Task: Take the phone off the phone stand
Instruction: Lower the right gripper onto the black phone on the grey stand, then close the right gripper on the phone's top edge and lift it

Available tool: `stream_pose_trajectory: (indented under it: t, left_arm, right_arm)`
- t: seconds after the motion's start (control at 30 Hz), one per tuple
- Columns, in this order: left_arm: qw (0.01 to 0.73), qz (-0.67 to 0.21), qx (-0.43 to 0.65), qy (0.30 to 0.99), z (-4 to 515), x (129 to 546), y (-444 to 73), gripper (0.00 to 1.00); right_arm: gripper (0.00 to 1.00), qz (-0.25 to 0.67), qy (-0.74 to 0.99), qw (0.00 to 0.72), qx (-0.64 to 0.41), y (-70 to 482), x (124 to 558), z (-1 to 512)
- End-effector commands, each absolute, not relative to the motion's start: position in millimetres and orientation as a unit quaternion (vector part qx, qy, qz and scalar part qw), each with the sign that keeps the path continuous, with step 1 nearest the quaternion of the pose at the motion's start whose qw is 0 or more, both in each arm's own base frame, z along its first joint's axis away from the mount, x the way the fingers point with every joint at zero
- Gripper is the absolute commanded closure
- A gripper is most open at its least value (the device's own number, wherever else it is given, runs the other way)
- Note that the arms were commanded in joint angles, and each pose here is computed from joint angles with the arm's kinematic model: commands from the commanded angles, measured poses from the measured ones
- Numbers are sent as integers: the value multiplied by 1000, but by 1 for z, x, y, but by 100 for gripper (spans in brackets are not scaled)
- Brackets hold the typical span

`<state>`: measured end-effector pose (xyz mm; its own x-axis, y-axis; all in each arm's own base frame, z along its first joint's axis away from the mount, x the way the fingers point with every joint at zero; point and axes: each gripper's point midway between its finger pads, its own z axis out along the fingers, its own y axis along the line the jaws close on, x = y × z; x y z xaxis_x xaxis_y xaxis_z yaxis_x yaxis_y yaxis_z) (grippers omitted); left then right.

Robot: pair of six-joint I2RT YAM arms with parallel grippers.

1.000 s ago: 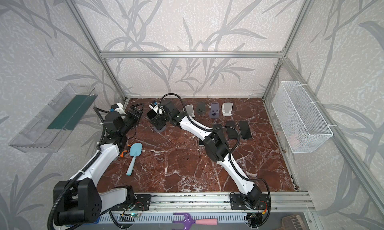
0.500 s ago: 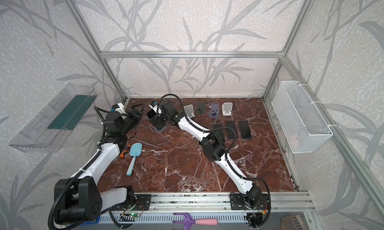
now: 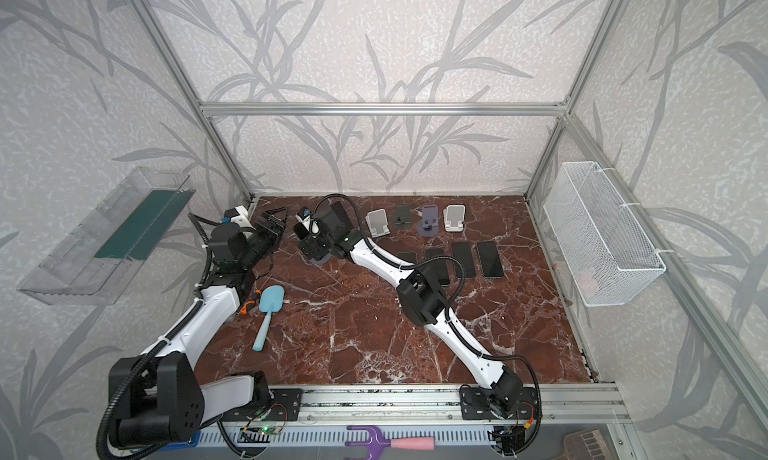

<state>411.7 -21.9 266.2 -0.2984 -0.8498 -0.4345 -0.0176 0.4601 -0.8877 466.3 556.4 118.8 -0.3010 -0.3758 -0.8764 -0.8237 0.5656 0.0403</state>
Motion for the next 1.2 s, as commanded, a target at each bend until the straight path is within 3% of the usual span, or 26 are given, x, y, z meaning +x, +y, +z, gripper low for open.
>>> stream_pose_trajectory:
  t: [0.0,0.5,1.17]
  left_arm:
    - [523,-428,-301,673,291,415,-20,17]
    - [526,-431,-294,671,295,417,-20,17]
    - [517,-437,-291,676,292,419,-23,18]
  right_arm:
    - [8,257,762,457,-381,560,471,128]
    - [26,255,743,467,-406,556,461,152]
    - [30,283,717,517,-372,545,453,210]
